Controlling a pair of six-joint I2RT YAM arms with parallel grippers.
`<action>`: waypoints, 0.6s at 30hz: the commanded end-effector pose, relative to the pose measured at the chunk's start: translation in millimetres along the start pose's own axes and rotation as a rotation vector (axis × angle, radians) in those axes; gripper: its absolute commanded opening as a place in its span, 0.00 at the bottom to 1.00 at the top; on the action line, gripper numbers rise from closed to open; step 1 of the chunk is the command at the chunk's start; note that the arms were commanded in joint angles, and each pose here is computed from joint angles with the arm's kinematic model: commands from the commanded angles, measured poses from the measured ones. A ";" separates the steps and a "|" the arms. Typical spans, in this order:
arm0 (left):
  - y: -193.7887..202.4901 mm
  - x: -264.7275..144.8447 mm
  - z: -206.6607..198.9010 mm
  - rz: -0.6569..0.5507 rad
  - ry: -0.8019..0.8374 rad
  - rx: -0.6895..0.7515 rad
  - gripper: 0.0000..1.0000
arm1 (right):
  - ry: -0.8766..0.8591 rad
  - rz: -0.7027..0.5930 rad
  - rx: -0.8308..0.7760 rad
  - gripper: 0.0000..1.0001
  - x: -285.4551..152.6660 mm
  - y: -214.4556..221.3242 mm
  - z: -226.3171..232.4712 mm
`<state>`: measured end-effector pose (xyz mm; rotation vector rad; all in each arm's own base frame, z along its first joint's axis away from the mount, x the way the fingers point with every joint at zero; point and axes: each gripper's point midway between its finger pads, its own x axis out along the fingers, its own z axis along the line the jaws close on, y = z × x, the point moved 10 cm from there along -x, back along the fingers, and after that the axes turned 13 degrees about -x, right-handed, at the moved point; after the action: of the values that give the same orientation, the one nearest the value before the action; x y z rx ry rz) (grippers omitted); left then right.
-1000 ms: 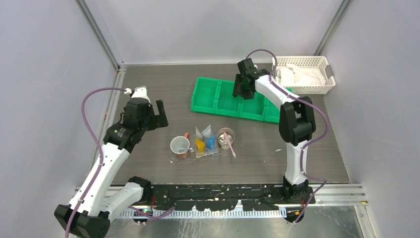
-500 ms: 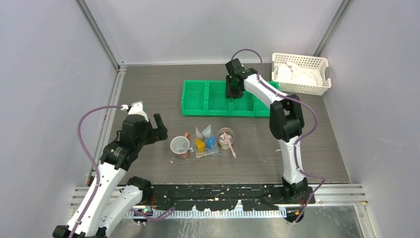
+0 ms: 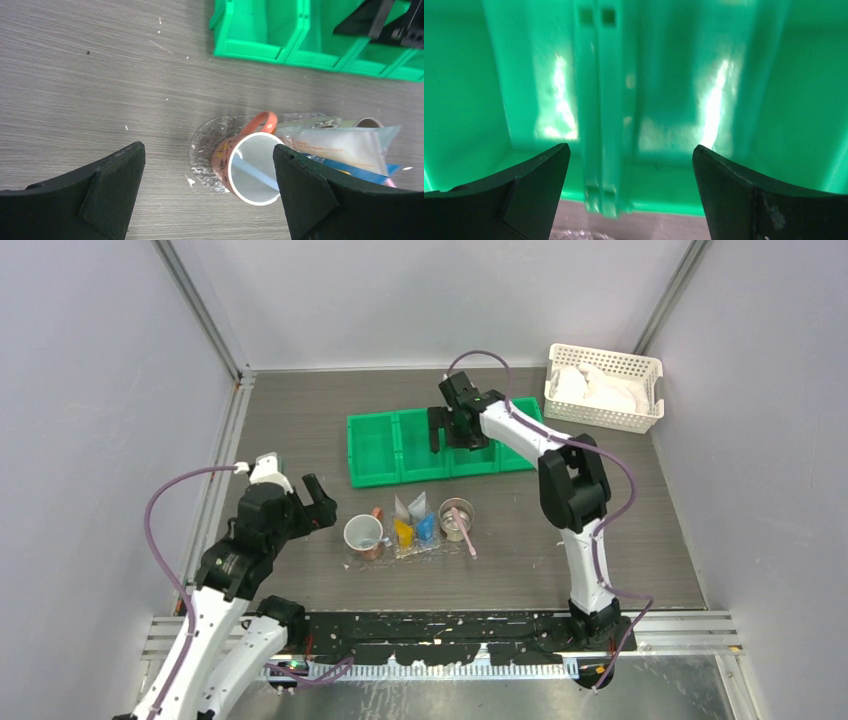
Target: Prepare toiletry sets of a toothbrush and toothpaste on the tray
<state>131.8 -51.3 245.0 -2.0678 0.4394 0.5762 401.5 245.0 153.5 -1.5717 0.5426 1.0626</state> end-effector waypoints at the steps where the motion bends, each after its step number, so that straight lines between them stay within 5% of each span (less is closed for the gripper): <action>1: 0.5 -12.9 -1.5 -0.041 0.055 -0.107 1.00 | 0.035 -0.247 0.028 1.00 -90.4 -22.5 -12.3; 9: 22.1 -16.2 7.2 0.033 -0.001 -0.327 1.00 | 0.097 -0.445 0.136 1.00 -197.7 15.7 -33.9; 16: 51.0 -2.7 23.5 0.022 0.003 -0.531 1.00 | 0.083 -0.454 0.149 1.00 -224.4 49.6 -41.2; 18: 56.0 -1.9 28.3 -0.004 0.018 -0.570 0.92 | 0.084 -0.449 0.144 0.99 -227.2 55.4 -42.7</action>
<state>96.8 -55.5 197.7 -2.4639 0.3760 0.7608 264.1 150.4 336.5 -1.5064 0.2202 0.5780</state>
